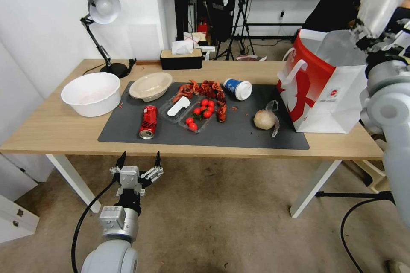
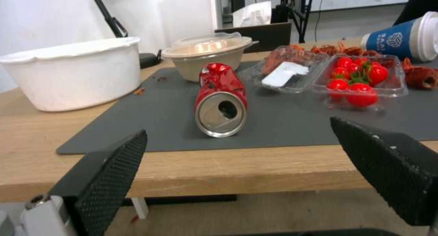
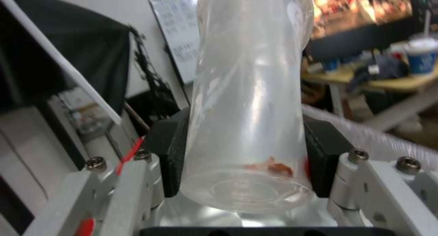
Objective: Pick up the trash from the table and place it into the takeout bag.
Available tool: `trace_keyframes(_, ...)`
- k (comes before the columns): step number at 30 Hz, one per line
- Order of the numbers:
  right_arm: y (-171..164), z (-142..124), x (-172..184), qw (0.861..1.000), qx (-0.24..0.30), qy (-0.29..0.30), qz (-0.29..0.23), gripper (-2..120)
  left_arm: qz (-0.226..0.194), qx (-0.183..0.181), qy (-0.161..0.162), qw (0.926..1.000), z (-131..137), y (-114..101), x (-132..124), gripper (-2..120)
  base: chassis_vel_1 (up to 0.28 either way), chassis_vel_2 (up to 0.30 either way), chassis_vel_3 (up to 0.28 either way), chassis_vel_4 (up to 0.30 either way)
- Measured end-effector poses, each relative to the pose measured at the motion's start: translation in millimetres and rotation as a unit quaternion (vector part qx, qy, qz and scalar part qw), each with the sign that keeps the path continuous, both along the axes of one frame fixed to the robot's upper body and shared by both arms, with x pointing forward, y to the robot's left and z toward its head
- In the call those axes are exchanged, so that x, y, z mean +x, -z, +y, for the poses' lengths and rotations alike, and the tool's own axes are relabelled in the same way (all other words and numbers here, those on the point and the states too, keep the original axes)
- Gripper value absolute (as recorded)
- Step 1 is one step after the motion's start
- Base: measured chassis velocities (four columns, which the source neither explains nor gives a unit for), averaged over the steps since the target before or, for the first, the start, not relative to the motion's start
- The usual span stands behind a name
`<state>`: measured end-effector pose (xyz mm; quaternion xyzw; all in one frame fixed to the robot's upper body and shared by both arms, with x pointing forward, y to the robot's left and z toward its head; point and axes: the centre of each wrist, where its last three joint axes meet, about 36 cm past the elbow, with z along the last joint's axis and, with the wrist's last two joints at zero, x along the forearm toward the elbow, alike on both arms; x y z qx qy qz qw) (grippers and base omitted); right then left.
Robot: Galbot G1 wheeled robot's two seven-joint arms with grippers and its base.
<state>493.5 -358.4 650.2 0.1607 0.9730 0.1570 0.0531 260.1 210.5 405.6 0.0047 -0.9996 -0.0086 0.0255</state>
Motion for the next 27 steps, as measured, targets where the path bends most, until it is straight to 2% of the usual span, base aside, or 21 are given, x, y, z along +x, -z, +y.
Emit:
trace_keyframes(5,2.8,3.7,7.5,0.999,0.018,0.009,0.032,48,-0.001,0.001,-0.001,1.0000,-0.1,0.9,-0.7,100,0.000,0.000,0.000,0.000)
trace_keyframes(11,5.5,6.6,7.8,0.999,0.021,0.008,0.044,71,0.000,0.000,-0.001,1.0000,-0.5,2.1,-0.2,100,0.000,0.000,0.000,0.000)
trace_keyframes(12,5.5,6.6,7.8,0.999,0.021,0.008,0.044,71,0.000,0.000,-0.001,1.0000,-0.5,2.1,-0.2,100,0.000,0.000,0.000,0.000)
trace_keyframes(14,6.4,7.0,6.9,0.999,0.020,0.008,0.047,82,0.001,0.001,-0.001,1.0000,-0.6,2.7,0.0,100,0.000,0.000,0.000,0.000)
trace_keyframes(19,5.0,6.6,5.7,0.999,0.023,0.005,0.041,94,0.001,0.000,-0.001,1.0000,-0.8,2.8,0.2,100,0.000,0.000,0.000,0.000)
trace_keyframes(21,1.9,7.2,4.3,0.999,0.034,-0.006,0.018,99,0.001,0.000,0.000,1.0000,-0.8,3.0,0.4,100,0.000,0.000,0.000,0.000)
trace_keyframes(23,-6.5,10.3,-2.9,0.997,0.054,-0.042,-0.029,100,0.001,0.000,0.000,1.0000,-0.9,3.7,0.7,100,0.000,0.000,0.000,0.000)
trace_keyframes(24,-6.5,10.3,-2.9,0.997,0.054,-0.042,-0.029,100,0.001,0.000,0.000,1.0000,-0.9,3.7,0.7,100,0.000,0.000,0.000,0.000)
trace_keyframes(27,-8.3,24.4,-31.3,0.985,0.045,-0.128,-0.109,100,0.002,0.001,0.001,1.0000,-0.5,4.6,1.1,100,0.000,0.000,0.000,0.000)
